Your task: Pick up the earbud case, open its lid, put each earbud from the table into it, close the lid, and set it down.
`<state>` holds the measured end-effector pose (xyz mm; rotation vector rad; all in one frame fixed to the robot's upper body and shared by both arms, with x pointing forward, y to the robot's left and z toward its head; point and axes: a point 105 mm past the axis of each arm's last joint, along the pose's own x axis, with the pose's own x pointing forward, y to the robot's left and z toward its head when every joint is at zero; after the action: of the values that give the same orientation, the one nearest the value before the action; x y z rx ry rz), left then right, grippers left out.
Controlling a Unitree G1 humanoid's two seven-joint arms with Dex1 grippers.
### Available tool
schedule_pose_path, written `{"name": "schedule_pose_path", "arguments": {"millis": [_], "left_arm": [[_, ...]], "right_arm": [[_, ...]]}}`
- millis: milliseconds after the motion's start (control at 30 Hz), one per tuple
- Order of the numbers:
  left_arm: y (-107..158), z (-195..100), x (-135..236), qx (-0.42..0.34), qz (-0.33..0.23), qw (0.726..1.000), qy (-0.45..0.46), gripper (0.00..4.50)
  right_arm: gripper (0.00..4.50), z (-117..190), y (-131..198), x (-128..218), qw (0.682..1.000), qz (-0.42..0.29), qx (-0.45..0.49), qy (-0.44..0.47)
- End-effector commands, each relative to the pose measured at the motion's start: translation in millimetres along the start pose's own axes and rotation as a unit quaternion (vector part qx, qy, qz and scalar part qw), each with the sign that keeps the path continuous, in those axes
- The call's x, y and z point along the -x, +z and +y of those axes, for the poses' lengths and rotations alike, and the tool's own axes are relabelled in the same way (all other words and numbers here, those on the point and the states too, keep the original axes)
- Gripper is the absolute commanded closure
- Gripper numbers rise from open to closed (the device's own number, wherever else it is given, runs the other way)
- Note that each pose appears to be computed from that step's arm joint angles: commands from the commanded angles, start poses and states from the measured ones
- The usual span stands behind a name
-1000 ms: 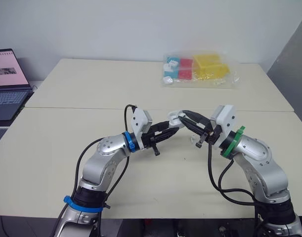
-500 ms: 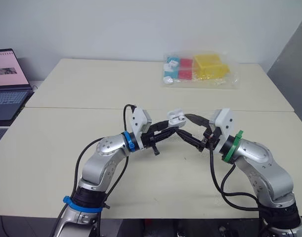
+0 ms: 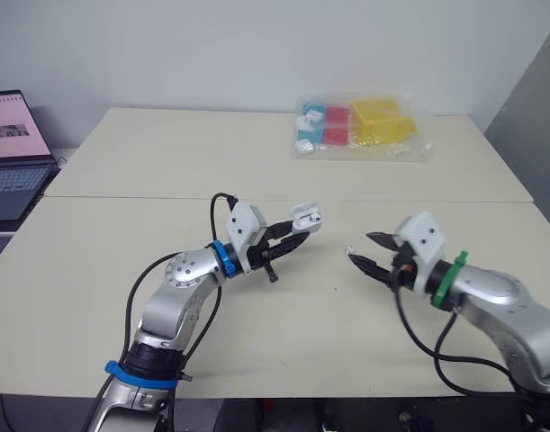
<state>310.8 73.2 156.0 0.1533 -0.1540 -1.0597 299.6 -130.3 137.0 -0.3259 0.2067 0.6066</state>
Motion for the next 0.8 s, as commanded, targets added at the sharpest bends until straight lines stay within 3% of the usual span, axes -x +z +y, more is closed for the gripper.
{"name": "schedule_pose_path", "arguments": {"millis": [33,367,800], "left_arm": [[10,-1,1,-0.024,-0.014,1.000,-0.007,3.75],[8,-4,3,-0.025,-0.011,1.000,-0.009,3.75],[5,-5,2,-0.022,-0.010,1.000,-0.009,3.75]], "right_arm": [[1.59,-13,1,-22,0.996,0.002,-0.007,-0.090],[1.59,-20,-15,-44,0.986,0.026,-0.073,-0.149],[1.59,-2,-35,-49,0.983,0.049,-0.120,-0.131]]}}
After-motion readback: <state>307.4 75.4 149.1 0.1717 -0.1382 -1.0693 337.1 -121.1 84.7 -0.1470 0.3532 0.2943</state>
